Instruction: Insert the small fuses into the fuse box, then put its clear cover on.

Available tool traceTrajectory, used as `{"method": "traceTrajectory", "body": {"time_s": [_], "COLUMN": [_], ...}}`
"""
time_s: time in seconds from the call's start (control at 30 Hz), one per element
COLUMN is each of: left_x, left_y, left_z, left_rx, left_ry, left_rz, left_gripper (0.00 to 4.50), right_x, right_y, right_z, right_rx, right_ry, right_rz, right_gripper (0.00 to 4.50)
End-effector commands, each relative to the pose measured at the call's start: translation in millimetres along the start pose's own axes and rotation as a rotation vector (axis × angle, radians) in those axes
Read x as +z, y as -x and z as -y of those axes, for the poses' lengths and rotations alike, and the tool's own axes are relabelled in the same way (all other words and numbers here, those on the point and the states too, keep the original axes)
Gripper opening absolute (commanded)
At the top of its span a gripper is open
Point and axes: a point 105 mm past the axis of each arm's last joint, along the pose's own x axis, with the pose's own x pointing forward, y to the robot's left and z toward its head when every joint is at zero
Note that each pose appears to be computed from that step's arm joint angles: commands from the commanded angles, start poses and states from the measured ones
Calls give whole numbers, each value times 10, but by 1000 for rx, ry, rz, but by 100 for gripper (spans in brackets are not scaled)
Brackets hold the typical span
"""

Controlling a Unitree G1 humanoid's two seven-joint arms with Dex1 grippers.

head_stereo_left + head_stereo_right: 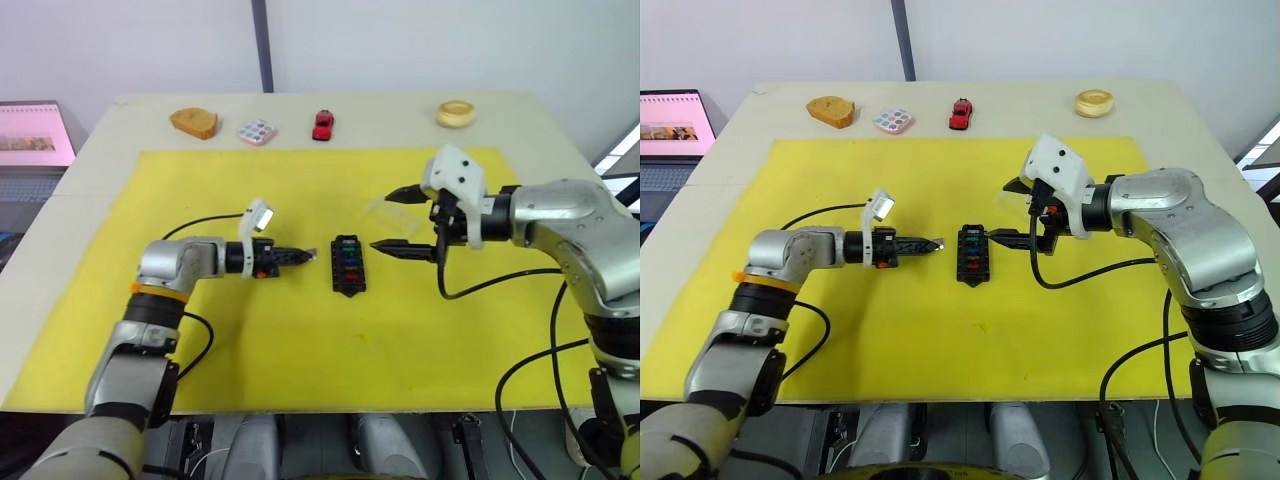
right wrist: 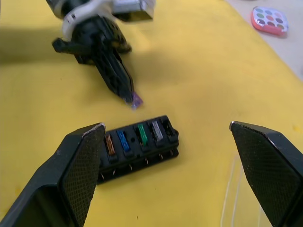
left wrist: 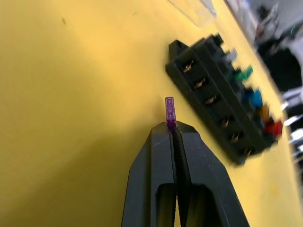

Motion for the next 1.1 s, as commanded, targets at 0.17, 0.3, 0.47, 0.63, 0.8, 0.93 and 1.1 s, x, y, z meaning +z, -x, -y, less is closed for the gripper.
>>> {"method": "traceTrajectory", "body": {"time_s": [0.17,0.3,0.47,0.63,0.8,0.93,1.1], "left_x": [440,480,602,640,657,658,654], "left_y": [253,252,182,148,120,106,93], "left_z": [519,652,823,903,930,928,932], "left_rx": [-242,-294,-342,-364,-371,-373,-375], "left_ry": [-562,-709,-815,-848,-867,-871,-873], "left_rz": [81,42,71,84,88,89,89], "left_gripper": [6,2,0,0,0,0,0], "right_x": [255,352,435,465,476,503,516], "right_y": [71,56,-29,-113,-193,-230,-282], "right_z": [-62,-159,-243,-272,-300,-301,-324], "right_rx": [107,195,264,289,304,310,317], "right_ry": [-71,-96,-104,-109,-102,-104,-98], "right_rz": [4,2,-7,-9,-3,8,15], "right_gripper": [450,422,212,212,212,212,212]}}
